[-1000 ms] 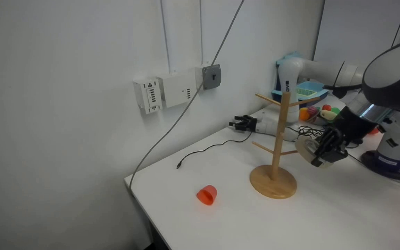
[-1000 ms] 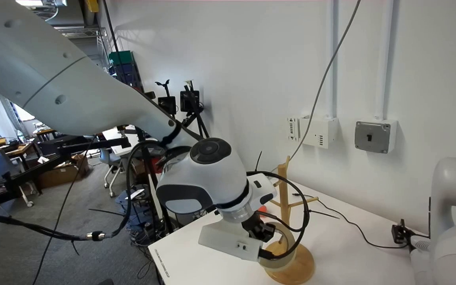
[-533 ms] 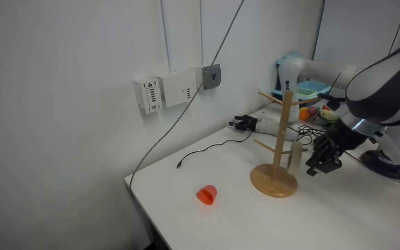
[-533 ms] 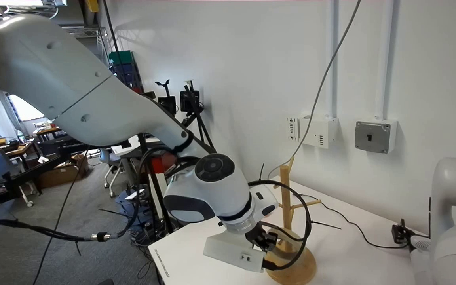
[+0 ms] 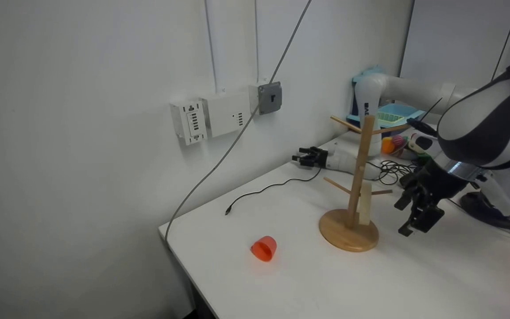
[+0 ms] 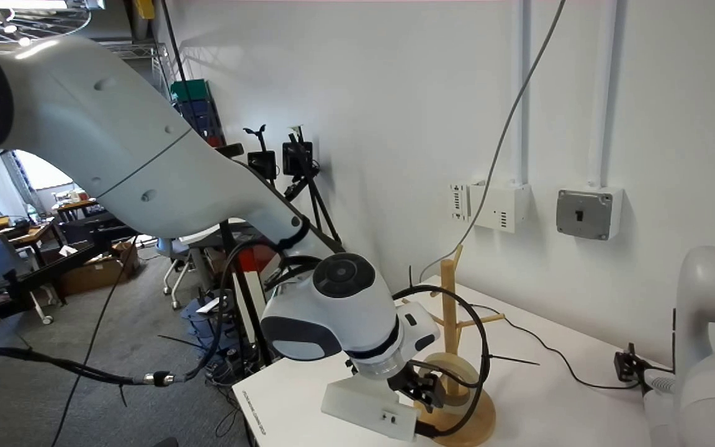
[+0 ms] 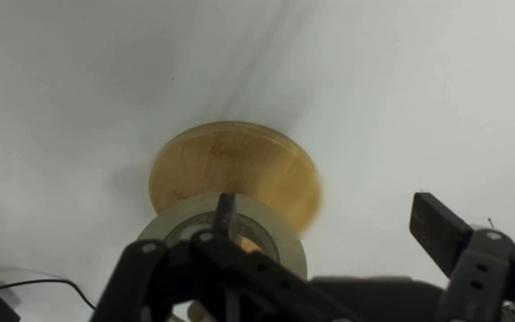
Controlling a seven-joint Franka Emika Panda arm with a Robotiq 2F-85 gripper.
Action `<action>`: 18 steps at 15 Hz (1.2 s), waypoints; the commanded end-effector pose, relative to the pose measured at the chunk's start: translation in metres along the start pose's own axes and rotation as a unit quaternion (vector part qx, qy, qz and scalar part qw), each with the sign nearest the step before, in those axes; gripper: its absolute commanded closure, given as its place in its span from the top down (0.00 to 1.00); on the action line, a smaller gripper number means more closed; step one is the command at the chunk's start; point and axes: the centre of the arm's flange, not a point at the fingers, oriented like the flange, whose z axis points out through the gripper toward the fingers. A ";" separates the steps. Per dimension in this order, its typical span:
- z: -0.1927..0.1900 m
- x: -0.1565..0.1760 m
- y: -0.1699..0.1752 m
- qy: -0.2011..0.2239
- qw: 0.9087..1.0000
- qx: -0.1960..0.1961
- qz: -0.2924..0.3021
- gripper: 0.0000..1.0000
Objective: Pick up the seal tape and put it on the wooden object
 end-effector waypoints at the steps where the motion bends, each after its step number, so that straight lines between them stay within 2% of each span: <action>1: -0.008 -0.001 0.002 -0.036 0.999 0.005 0.000 1.00; 9: -0.051 0.006 -0.010 -0.093 0.995 0.014 -0.019 1.00; 18: -0.073 0.020 -0.030 -0.086 0.995 0.003 -0.047 1.00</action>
